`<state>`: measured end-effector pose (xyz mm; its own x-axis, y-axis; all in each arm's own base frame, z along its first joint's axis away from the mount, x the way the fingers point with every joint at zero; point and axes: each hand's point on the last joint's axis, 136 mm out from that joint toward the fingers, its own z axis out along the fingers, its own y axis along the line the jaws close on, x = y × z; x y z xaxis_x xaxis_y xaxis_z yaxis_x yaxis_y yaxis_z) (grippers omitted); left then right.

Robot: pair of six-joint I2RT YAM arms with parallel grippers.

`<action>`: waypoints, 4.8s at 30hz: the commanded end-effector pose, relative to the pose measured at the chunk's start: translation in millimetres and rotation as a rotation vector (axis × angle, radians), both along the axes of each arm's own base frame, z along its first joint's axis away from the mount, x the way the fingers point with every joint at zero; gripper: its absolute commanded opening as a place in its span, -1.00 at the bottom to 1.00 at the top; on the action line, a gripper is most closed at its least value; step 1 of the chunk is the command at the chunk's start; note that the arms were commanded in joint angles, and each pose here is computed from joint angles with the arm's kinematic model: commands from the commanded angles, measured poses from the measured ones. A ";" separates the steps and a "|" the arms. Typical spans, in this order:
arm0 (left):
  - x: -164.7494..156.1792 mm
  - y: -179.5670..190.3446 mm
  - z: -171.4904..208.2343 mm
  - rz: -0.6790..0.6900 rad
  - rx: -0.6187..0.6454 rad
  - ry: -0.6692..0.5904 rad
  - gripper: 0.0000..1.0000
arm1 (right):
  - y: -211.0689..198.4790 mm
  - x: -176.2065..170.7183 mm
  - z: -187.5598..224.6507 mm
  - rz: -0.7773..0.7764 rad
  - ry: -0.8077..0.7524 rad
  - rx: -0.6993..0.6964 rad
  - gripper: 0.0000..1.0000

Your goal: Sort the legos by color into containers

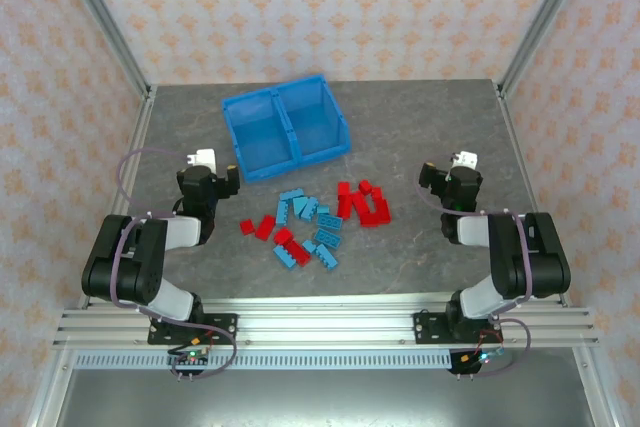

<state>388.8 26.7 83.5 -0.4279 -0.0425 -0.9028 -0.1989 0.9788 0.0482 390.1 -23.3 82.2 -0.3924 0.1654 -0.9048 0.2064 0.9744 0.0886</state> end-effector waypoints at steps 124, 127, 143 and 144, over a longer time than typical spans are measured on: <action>-188.2 -199.8 147.0 -1.091 0.466 -0.294 0.99 | 369.0 165.3 36.5 0.374 0.429 0.146 -0.10; -188.9 -199.4 145.0 -1.091 0.468 -0.290 0.99 | 363.7 160.4 39.0 0.357 0.448 0.139 -0.07; -192.6 -193.9 137.8 -1.126 0.572 -0.245 0.99 | 296.4 37.4 137.3 0.321 0.468 0.134 0.12; -193.7 -193.7 136.4 -1.134 0.581 -0.241 0.99 | 290.9 24.2 130.7 0.314 0.489 0.138 0.14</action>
<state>198.9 -168.6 216.2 0.1826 0.6285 -0.7561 0.6615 0.4904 0.5674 439.5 281.9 223.6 -0.7906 0.0628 -0.6091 -0.0787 0.9761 0.2027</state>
